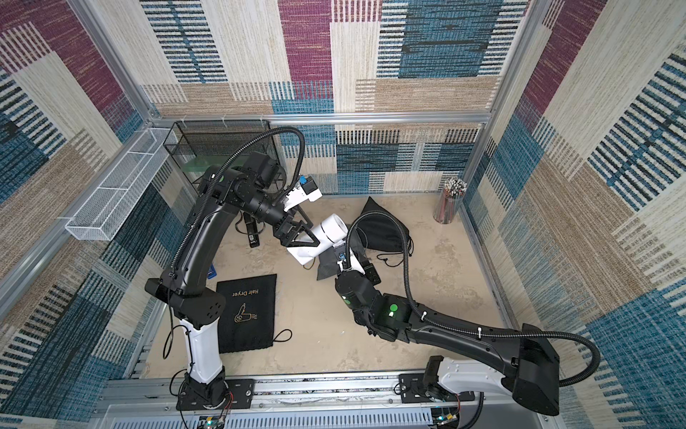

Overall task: Pack away hair dryers
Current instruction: Pick up the hair dryer from the center of the board.

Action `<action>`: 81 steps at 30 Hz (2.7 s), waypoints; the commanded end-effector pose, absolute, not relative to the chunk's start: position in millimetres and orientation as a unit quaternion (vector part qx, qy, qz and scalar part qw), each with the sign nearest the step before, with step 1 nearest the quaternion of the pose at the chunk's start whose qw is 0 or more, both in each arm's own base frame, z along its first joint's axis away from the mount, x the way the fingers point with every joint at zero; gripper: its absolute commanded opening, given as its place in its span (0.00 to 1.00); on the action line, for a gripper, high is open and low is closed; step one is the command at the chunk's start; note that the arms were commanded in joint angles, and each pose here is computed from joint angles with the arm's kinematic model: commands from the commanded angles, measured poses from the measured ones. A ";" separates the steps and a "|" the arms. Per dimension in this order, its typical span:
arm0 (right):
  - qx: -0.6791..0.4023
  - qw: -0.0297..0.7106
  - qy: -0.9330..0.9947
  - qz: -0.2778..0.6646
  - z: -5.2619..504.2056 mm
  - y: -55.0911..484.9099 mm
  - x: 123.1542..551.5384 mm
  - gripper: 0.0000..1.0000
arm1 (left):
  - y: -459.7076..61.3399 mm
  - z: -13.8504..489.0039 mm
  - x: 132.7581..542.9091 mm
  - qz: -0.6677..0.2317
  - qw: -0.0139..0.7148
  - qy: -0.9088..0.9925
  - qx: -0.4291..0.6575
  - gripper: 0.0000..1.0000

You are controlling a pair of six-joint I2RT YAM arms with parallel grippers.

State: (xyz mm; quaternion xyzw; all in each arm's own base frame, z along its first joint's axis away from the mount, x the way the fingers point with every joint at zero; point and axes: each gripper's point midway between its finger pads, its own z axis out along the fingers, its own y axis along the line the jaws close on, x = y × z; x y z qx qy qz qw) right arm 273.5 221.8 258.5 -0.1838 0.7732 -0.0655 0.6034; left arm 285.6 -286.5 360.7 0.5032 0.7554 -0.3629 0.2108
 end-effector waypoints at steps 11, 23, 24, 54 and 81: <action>-0.159 0.648 0.742 -0.070 290.4 227.8 272.9 0.00 | -286.2 359.7 268.6 -0.370 0.205 0.722 0.548 0.97; -0.174 0.661 0.726 -0.077 299.6 240.7 267.2 0.00 | -282.6 338.4 265.7 -0.362 0.166 0.723 0.564 1.00; -0.173 0.662 0.725 -0.078 300.5 240.7 267.3 0.00 | -282.7 337.5 265.5 -0.363 0.164 0.723 0.565 1.00; -0.170 0.679 0.710 -0.075 310.6 249.9 268.2 0.04 | -283.7 333.3 246.9 -0.406 0.129 0.712 0.559 0.30; -0.294 0.551 0.770 0.129 300.6 259.3 222.3 0.73 | -268.7 357.3 255.9 -0.314 0.218 0.678 0.628 0.00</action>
